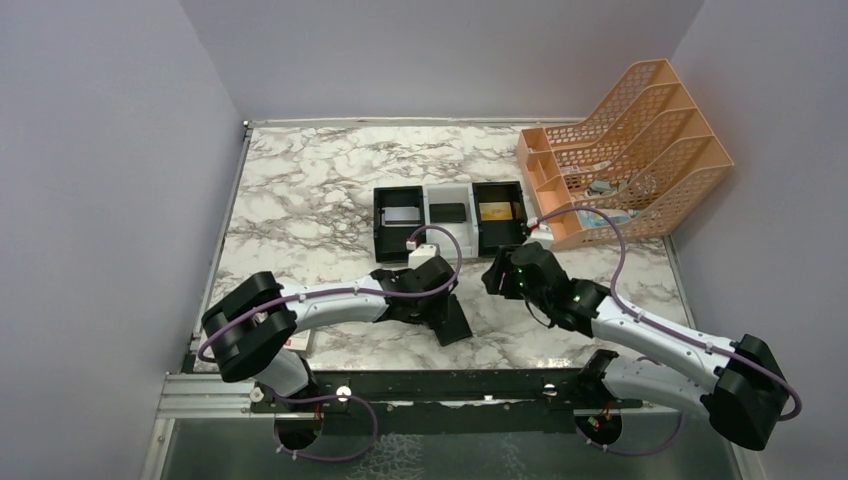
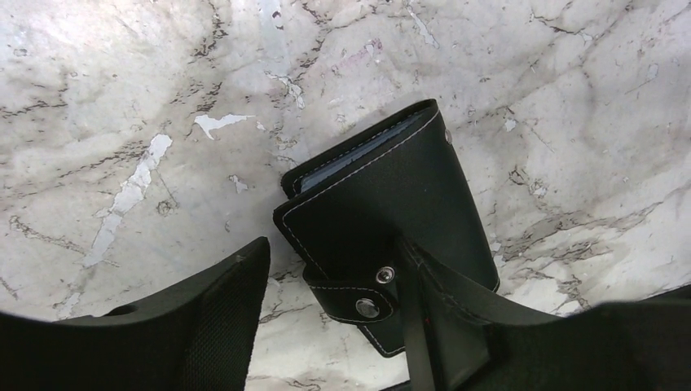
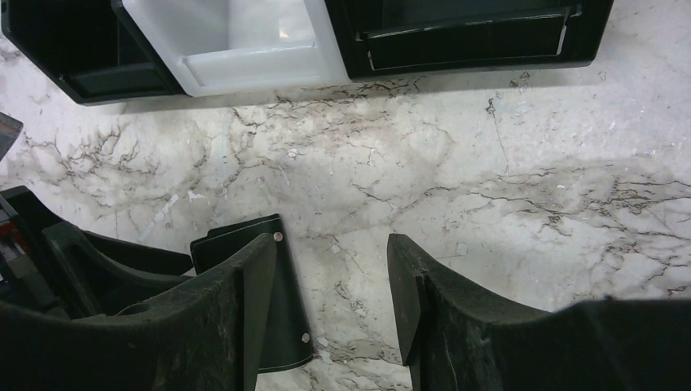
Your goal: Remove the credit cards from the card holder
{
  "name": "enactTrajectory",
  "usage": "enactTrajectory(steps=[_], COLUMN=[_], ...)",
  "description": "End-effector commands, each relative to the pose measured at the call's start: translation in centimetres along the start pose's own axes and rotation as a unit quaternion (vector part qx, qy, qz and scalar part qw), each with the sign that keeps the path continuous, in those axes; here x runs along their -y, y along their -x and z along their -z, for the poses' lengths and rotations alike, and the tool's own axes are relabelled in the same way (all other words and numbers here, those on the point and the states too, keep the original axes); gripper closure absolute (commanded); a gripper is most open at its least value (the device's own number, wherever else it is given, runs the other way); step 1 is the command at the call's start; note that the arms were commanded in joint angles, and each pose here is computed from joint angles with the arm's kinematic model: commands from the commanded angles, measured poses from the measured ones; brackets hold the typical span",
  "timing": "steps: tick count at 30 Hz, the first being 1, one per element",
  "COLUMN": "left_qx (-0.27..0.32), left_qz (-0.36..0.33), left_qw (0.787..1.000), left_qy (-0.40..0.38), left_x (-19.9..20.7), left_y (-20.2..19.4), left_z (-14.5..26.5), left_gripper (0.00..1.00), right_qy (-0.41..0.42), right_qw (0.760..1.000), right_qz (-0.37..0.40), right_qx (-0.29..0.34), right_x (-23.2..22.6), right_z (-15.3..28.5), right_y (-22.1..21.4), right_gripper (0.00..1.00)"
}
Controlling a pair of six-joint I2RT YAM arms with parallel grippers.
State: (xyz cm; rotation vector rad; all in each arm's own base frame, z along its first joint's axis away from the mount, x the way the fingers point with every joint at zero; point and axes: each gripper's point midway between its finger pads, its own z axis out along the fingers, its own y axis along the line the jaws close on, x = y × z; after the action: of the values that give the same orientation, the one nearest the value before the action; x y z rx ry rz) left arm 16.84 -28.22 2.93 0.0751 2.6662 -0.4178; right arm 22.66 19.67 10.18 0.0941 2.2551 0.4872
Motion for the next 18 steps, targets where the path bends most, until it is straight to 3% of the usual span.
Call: enactTrajectory(steps=[1, 6, 18], left_qx=[0.002, -0.004, -0.006], left_qz=[0.001, 0.006, 0.033], left_qw=[1.000, 1.000, 0.999], left_qy=[-0.014, -0.018, -0.025], left_x=[0.2, -0.3, -1.7], left_y=[0.0, -0.6, -1.9], left_z=[1.3, 1.6, 2.3], left_gripper=[0.44, 0.53, 0.63], right_qy=[-0.010, 0.000, 0.029], right_qw=[1.000, 1.000, 0.999], right_qz=[0.001, 0.002, 0.016], right_qx=[0.010, 0.000, -0.033], right_x=[0.2, -0.4, -2.3], right_z=[-0.4, -0.6, -1.2], right_y=[0.3, 0.1, -0.5], right_gripper=[0.46, 0.46, 0.45])
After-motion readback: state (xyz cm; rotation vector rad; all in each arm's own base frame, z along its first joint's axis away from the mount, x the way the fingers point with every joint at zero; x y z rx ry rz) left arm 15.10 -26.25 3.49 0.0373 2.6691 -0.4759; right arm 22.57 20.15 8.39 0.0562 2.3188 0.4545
